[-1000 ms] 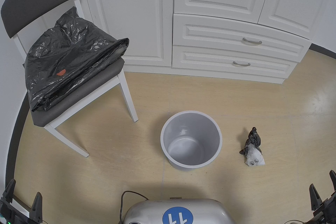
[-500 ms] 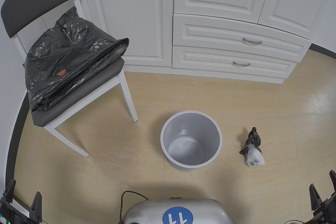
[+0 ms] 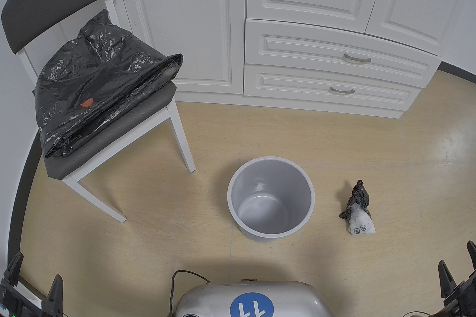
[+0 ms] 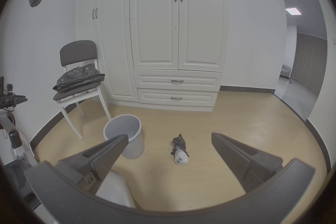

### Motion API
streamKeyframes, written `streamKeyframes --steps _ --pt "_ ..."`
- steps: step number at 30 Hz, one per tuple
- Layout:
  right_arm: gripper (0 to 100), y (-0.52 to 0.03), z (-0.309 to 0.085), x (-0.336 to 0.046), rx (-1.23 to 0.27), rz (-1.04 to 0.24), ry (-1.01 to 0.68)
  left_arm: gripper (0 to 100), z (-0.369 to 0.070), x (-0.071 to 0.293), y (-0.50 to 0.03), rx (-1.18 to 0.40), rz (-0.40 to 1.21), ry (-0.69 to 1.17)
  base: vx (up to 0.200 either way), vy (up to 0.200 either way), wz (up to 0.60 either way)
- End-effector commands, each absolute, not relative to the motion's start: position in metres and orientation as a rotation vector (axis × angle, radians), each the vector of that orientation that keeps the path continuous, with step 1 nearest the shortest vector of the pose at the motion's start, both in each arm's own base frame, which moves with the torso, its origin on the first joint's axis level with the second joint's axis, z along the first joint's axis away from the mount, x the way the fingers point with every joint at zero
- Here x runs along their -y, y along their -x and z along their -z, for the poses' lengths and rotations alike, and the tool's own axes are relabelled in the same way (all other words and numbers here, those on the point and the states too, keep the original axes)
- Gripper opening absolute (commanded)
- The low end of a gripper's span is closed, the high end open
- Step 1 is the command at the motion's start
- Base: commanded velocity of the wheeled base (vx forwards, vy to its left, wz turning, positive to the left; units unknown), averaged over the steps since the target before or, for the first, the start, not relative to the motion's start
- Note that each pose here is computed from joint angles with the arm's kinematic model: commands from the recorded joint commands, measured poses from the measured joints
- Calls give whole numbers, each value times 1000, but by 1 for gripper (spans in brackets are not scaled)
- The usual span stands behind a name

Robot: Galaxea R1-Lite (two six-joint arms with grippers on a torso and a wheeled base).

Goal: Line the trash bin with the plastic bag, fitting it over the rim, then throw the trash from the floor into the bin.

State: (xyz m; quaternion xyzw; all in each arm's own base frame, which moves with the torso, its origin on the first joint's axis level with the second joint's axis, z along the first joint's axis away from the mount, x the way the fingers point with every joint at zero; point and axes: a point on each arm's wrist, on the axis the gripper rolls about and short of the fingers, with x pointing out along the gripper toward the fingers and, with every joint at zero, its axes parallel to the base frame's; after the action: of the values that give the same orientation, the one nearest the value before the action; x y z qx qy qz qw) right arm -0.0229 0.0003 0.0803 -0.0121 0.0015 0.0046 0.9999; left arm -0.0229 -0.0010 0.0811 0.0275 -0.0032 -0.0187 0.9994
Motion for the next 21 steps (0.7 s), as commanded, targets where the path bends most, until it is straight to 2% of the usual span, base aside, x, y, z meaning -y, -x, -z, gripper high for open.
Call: streamKeyframes --steps 1,12,14,16,17,18,20,21 --pt "100 23 -75 0 -4 -9 28 100 -76 1 23 5 35 -49 0 0 0" --pt "100 23 -75 -1 -2 -29 74 100 -77 1 23 18 39 -57 0 0 0" --pt "100 23 -76 -1 5 -29 40 100 -93 1 26 114 36 -21 0 0 0" --pt "100 26 -91 -1 103 -29 -84 100 -124 1 36 306 65 164 0 0 0" --pt "100 26 -91 -1 103 -29 -84 100 -124 1 36 306 65 164 0 0 0" --pt "100 34 -119 -1 225 -70 -180 100 -128 1 37 308 86 178 0 0 0" --pt "100 35 -134 -2 216 -104 -154 100 -127 1 36 271 81 78 0 0 0" --pt "100 32 -145 -2 165 -126 -104 100 -132 1 38 247 75 3 0 0 0"
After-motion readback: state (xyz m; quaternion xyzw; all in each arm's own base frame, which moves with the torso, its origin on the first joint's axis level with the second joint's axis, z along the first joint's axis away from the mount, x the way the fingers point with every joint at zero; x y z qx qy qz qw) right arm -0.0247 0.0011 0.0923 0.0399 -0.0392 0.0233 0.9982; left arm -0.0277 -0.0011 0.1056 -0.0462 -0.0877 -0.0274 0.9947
